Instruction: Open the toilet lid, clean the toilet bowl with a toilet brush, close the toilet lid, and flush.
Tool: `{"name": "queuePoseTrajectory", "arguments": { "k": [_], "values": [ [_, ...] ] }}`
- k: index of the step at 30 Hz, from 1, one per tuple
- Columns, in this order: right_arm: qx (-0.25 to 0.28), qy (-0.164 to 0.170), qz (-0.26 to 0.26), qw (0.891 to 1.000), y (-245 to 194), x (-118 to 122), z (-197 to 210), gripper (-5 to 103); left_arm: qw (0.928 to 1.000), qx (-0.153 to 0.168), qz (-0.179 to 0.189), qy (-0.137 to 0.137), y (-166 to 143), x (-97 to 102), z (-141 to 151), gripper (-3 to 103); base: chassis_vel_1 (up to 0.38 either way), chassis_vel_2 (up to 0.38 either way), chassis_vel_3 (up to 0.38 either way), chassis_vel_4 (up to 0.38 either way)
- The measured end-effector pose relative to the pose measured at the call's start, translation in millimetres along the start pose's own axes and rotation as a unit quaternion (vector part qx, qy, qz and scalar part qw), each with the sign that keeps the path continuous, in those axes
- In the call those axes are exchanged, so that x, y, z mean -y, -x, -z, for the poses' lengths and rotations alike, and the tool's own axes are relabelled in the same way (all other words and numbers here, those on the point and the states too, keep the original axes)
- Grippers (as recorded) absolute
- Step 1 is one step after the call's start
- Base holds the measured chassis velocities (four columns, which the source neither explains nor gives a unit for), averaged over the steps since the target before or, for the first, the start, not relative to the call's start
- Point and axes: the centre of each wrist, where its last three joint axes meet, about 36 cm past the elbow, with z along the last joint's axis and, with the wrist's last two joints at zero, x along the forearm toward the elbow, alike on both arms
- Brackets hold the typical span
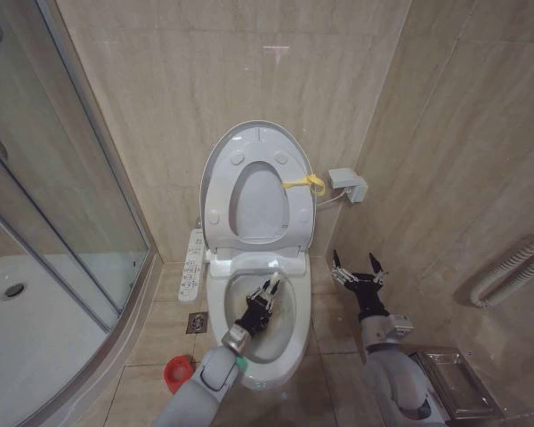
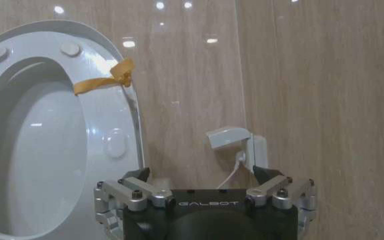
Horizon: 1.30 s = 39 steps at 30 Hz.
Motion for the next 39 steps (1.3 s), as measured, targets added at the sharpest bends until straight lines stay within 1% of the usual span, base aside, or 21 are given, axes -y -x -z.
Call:
{"name": "queuePoseTrajectory", "arguments": {
  "k": [2, 6, 11, 14, 16, 18, 19, 23, 24, 27, 30, 32, 34, 36, 39],
  "values": [
    [0.000, 0.000, 0.000, 1.000, 0.0, 0.0, 0.0, 100, 1.0000, -0.001, 0.001, -0.001, -3.6, 0.6, -0.1, 18, 0.000, 0.000, 0.000, 0.000],
    [0.000, 0.000, 0.000, 1.000, 0.0, 0.0, 0.0, 100, 0.9999, -0.008, 0.007, -0.008, -31.1, 7.7, -2.5, 18, 0.000, 0.000, 0.000, 0.000],
    [0.000, 0.000, 0.000, 1.000, 0.0, 0.0, 0.0, 100, 1.0000, -0.004, 0.006, -0.003, -33.6, 6.2, -3.1, 18, 0.000, 0.000, 0.000, 0.000],
    [0.000, 0.000, 0.000, 1.000, 0.0, 0.0, 0.0, 100, 0.9999, 0.013, 0.007, 0.000, -16.0, 3.5, 4.7, 18, 0.000, 0.000, 0.000, 0.000],
    [0.000, 0.000, 0.000, 1.000, 0.0, 0.0, 0.0, 100, 0.9998, 0.018, 0.006, 0.000, -10.7, 3.7, 7.0, 18, 0.000, 0.000, 0.000, 0.000],
    [0.000, 0.000, 0.000, 1.000, 0.0, 0.0, 0.0, 100, 0.9996, 0.027, -0.005, 0.006, 7.3, 4.0, 13.8, 18, 0.000, 0.000, 0.000, 0.000],
    [0.000, 0.000, 0.000, 1.000, 0.0, 0.0, 0.0, 100, 0.9996, 0.027, -0.005, 0.006, 7.3, 4.0, 13.8, 18, 0.000, 0.000, 0.000, 0.000],
    [0.000, 0.000, 0.000, 1.000, 0.0, 0.0, 0.0, 100, 0.9991, 0.035, -0.021, 0.015, 30.5, 5.6, 17.9, 18, 0.000, 0.000, 0.000, 0.000],
    [0.000, 0.000, 0.000, 1.000, 0.0, 0.0, 0.0, 100, 0.9991, 0.035, -0.021, 0.015, 30.5, 5.6, 17.9, 18, 0.000, 0.000, 0.000, 0.000],
    [0.000, 0.000, 0.000, 1.000, 0.0, 0.0, 0.0, 100, 0.9989, 0.038, -0.026, 0.012, 43.0, 11.0, 17.8, 18, 0.000, 0.000, 0.000, 0.000],
    [0.000, 0.000, 0.000, 1.000, 0.0, 0.0, 0.0, 100, 0.9988, 0.040, -0.027, 0.008, 46.7, 14.5, 18.1, 18, 0.000, 0.000, 0.000, 0.000],
    [0.000, 0.000, 0.000, 1.000, 0.0, 0.0, 0.0, 100, 0.9988, 0.040, -0.029, 0.005, 48.7, 18.0, 16.3, 18, 0.000, 0.000, 0.000, 0.000],
    [0.000, 0.000, 0.000, 1.000, 0.0, 0.0, 0.0, 100, 0.9989, 0.033, -0.032, 0.002, 49.2, 22.0, 8.8, 18, 0.000, 0.000, 0.000, 0.000],
    [0.000, 0.000, 0.000, 1.000, 0.0, 0.0, 0.0, 100, 0.9991, 0.028, -0.032, 0.001, 49.8, 23.3, 2.7, 18, 0.000, 0.000, 0.000, 0.000],
    [0.000, 0.000, 0.000, 1.000, 0.0, 0.0, 0.0, 100, 0.9990, 0.031, -0.031, 0.002, 54.3, 22.1, 4.0, 18, 0.000, 0.000, 0.000, 0.000]
  ]
}}
